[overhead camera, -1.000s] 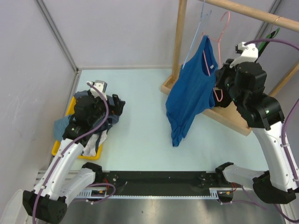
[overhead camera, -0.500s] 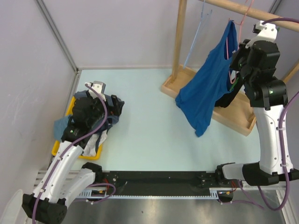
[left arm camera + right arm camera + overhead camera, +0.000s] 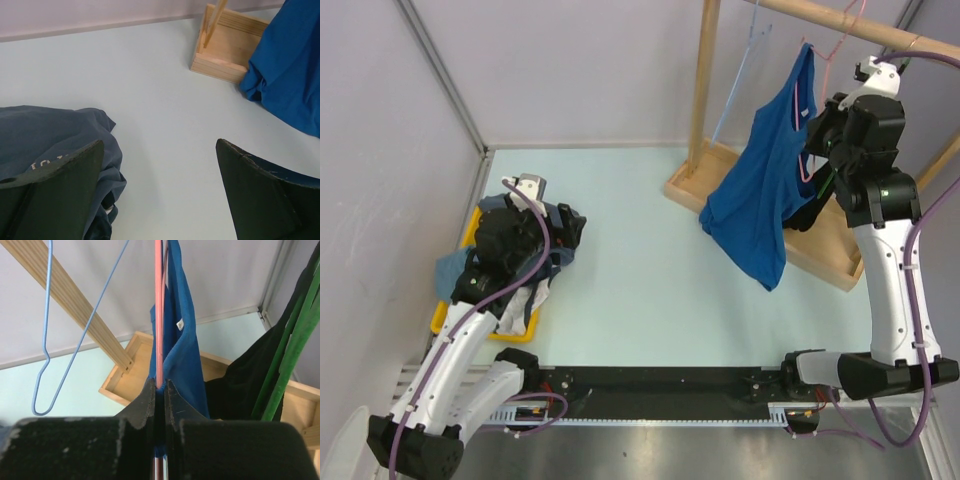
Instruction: Place the tank top on the hanger
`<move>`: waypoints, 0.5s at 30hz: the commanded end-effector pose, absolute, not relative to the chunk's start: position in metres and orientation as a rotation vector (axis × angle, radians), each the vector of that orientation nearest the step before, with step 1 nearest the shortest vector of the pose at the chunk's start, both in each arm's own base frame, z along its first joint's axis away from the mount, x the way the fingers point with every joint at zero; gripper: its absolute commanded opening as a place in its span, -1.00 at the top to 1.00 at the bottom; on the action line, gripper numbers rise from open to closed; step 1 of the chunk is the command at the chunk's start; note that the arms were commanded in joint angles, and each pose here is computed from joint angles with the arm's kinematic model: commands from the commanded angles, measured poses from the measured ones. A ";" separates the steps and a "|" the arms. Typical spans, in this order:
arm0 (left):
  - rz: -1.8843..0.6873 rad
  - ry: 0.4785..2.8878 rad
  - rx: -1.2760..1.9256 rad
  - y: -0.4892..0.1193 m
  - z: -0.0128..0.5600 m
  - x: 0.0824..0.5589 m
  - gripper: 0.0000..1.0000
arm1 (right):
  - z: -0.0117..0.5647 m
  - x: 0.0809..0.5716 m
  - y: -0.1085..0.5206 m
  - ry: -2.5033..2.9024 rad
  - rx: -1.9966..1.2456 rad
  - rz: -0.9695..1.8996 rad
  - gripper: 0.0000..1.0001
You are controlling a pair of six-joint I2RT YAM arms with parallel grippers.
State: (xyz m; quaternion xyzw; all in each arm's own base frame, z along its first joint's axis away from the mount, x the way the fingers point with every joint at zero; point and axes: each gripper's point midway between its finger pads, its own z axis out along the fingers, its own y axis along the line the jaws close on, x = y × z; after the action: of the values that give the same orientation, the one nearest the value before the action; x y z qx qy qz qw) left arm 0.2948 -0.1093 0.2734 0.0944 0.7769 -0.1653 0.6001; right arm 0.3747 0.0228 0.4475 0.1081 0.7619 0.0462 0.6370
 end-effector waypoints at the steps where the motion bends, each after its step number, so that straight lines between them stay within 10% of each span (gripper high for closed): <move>1: -0.375 1.791 0.221 -0.107 0.274 0.297 -0.99 | 0.451 0.354 0.036 1.744 0.200 0.163 1.00; 15: -0.374 1.785 0.217 -0.106 0.275 0.295 -0.99 | 0.459 0.377 0.020 1.773 0.233 0.073 1.00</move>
State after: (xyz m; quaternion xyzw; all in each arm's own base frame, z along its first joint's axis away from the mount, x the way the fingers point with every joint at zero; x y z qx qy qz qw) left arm 0.2953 -0.1093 0.2723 0.0943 0.7780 -0.1650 0.5989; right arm 0.3738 0.0287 0.4473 0.0918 0.7827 0.0429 0.6140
